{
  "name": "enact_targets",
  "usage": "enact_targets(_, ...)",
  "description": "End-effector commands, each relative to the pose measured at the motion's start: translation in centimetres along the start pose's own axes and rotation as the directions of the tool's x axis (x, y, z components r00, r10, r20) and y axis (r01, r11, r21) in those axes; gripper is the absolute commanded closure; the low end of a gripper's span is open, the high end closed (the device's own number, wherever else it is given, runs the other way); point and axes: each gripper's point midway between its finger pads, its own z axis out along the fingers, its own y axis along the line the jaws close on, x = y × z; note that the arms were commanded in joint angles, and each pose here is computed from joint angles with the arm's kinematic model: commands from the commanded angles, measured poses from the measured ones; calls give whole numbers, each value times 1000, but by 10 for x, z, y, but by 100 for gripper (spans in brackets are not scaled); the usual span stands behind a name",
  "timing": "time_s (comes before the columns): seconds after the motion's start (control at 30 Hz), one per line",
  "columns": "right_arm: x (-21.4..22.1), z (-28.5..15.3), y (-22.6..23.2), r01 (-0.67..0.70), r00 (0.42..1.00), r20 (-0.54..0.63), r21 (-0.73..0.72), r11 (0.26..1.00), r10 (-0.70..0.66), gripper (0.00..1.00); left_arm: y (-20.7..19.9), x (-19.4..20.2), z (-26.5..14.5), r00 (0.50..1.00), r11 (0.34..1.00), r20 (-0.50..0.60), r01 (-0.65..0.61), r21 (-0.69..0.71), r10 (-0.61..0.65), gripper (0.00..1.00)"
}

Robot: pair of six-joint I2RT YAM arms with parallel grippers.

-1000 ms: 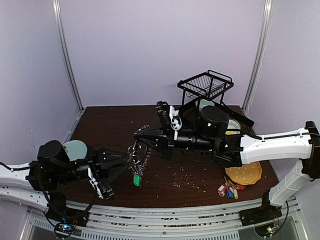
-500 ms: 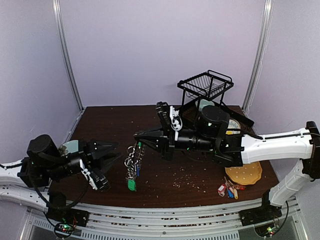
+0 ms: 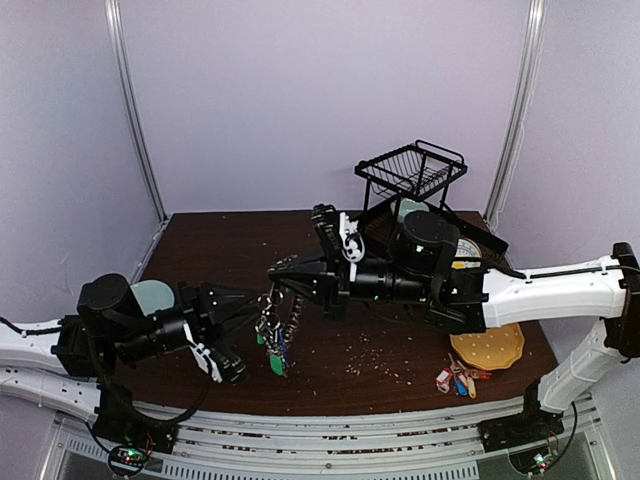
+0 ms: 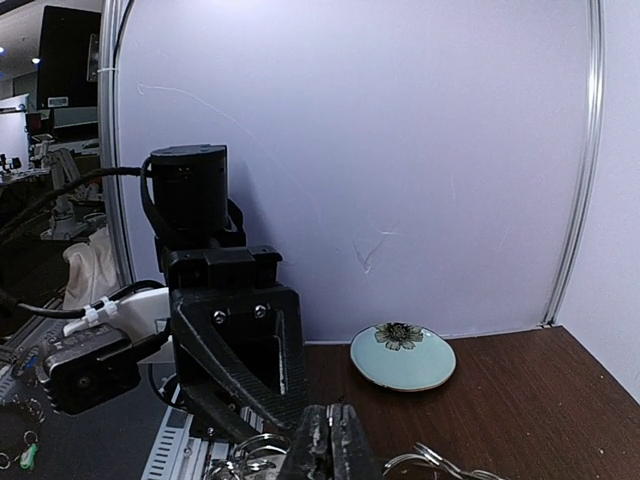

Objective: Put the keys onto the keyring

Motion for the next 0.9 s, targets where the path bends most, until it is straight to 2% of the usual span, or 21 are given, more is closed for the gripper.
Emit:
enact_targets(0.0, -55, -11, 5, 49, 990, 136, -14, 999, -47, 100, 25, -6, -3, 999, 989, 25, -25, -145, 29, 71)
enact_targets(0.63, -51, -12, 9, 51, 990, 132, -32, 998, -46, 100, 28, -26, 1, 994, 988, 109, -14, -155, 32, 80)
enact_targets(0.87, -50, -11, 9, 50, 990, 130, -35, 998, -45, 100, 32, -25, -3, 993, 979, 91, -50, -199, 70, 81)
